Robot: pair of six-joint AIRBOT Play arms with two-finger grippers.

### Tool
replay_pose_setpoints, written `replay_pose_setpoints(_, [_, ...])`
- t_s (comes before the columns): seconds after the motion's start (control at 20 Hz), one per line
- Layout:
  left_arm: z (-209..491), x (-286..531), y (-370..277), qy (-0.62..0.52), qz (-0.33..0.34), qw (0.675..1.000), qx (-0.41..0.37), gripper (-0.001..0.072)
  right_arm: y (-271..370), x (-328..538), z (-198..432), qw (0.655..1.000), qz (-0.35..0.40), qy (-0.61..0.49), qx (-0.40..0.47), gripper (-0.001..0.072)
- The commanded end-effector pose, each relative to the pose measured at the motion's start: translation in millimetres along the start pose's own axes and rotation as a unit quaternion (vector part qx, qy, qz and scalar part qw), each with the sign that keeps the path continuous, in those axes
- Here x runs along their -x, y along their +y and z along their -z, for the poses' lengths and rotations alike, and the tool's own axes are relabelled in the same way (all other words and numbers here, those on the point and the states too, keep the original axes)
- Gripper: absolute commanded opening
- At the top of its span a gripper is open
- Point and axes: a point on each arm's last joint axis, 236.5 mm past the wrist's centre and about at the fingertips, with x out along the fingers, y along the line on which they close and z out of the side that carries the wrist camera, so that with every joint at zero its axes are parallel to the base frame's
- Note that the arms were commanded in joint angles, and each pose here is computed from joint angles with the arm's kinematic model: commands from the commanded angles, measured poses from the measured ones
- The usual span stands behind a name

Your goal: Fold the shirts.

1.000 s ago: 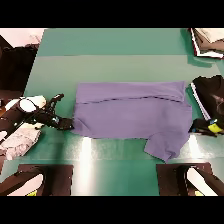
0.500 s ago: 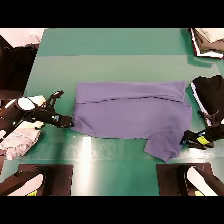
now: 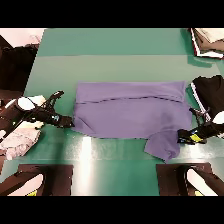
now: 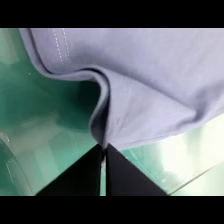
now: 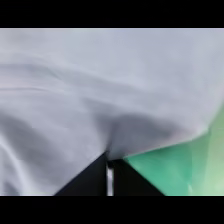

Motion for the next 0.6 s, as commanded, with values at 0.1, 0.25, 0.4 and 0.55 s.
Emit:
replay_pose_setpoints(0.1, [7.0,2.3,-1.0,0.018,0.0,1.0,-0.007,0.0026,1.1,21.1,3.5,0.999,0.014,-0.039,0.02,0.0019])
replay_pose_setpoints(0.25, [21.6,19.9,-8.4,0.039,-0.006,0.999,-0.027,0.0025,-10.7,47.4,25.2,0.999,0.039,-0.033,0.015,0.0019])
replay_pose_setpoints(0.4, [47.0,48.2,-22.1,0.05,-0.014,0.998,-0.046,0.0025,-32.7,90.2,34.0,0.993,0.097,-0.073,0.011,0.0019])
replay_pose_setpoints(0.55, [57.7,63.5,-35.4,0.043,-0.008,0.998,-0.05,0.0026,-23.0,114.9,27.0,0.988,0.094,-0.119,0.035,0.0018])
